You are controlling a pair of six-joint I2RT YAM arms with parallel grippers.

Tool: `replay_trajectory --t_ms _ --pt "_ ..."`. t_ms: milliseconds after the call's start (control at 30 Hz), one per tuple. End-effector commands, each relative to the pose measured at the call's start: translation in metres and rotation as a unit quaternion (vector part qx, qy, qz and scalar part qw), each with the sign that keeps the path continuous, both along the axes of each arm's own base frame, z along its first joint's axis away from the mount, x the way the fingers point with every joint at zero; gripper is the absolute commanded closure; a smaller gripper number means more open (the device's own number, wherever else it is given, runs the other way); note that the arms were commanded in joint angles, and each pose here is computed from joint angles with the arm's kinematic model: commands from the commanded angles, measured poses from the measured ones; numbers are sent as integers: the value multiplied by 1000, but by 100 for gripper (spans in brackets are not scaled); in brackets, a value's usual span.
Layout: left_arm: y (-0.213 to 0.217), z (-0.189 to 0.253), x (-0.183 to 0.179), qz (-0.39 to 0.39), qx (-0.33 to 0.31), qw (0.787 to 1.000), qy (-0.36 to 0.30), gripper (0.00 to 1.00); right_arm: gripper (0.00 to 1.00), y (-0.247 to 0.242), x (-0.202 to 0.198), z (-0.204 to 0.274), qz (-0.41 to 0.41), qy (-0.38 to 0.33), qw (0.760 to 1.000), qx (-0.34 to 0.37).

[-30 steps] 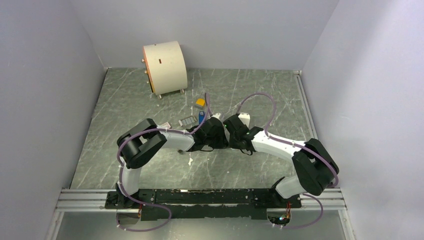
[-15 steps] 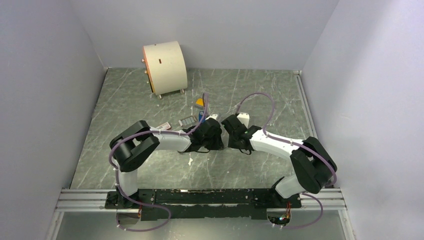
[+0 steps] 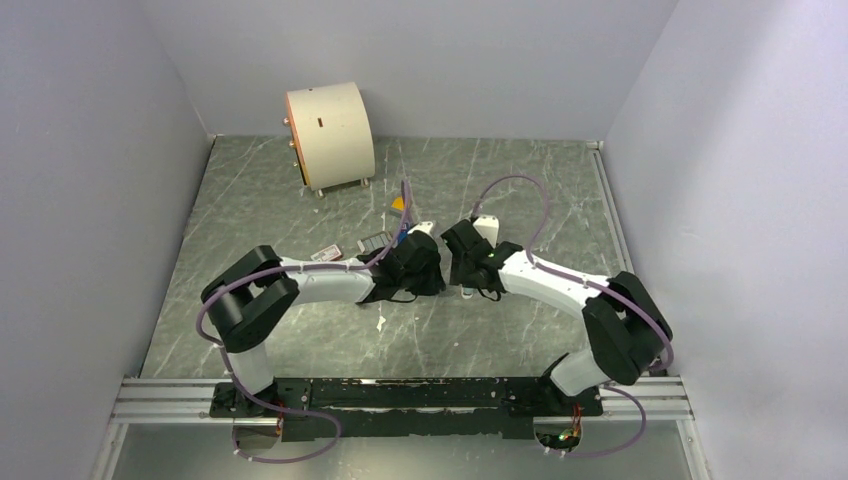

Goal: Load the staples into the stapler

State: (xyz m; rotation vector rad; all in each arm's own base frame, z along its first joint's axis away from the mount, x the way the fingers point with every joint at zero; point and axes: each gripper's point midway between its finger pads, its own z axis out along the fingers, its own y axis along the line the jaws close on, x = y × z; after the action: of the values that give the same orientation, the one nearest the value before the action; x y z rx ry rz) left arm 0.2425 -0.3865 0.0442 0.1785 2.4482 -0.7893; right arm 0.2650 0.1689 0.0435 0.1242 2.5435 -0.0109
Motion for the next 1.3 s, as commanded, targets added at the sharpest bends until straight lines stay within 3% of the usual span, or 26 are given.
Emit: replay_trajectory --t_ms 0,200,400,467,533,600,667,800,1033,1267 --pt "1 22 2 -6 -7 1000 -30 83 41 1 12 30 -1 -45 999 18" --pt "15 65 7 -3 -12 996 -86 79 35 -2 11 57 18 -89 995 42" --pt "90 110 14 78 67 982 -156 70 32 -25 5 97 17 -141 989 28" --pt "113 131 11 97 79 976 -176 59 29 -34 3 120 16 -171 985 30" --pt "131 157 6 109 69 971 -202 38 20 -42 0 143 14 -199 979 32" --pt "151 186 -1 118 52 964 -232 26 10 -51 -3 168 10 -231 972 37" --pt "173 214 -8 131 43 956 -259 5 1 -61 -7 197 0 -265 963 47" --pt "224 254 -23 181 40 941 -284 3 0 -81 -19 244 -13 -324 944 60" --pt "300 290 -45 269 43 913 -305 5 0 -129 -40 284 -82 -374 923 40" --pt "341 317 -62 300 30 893 -333 7 0 -144 -56 308 -95 -408 905 67"
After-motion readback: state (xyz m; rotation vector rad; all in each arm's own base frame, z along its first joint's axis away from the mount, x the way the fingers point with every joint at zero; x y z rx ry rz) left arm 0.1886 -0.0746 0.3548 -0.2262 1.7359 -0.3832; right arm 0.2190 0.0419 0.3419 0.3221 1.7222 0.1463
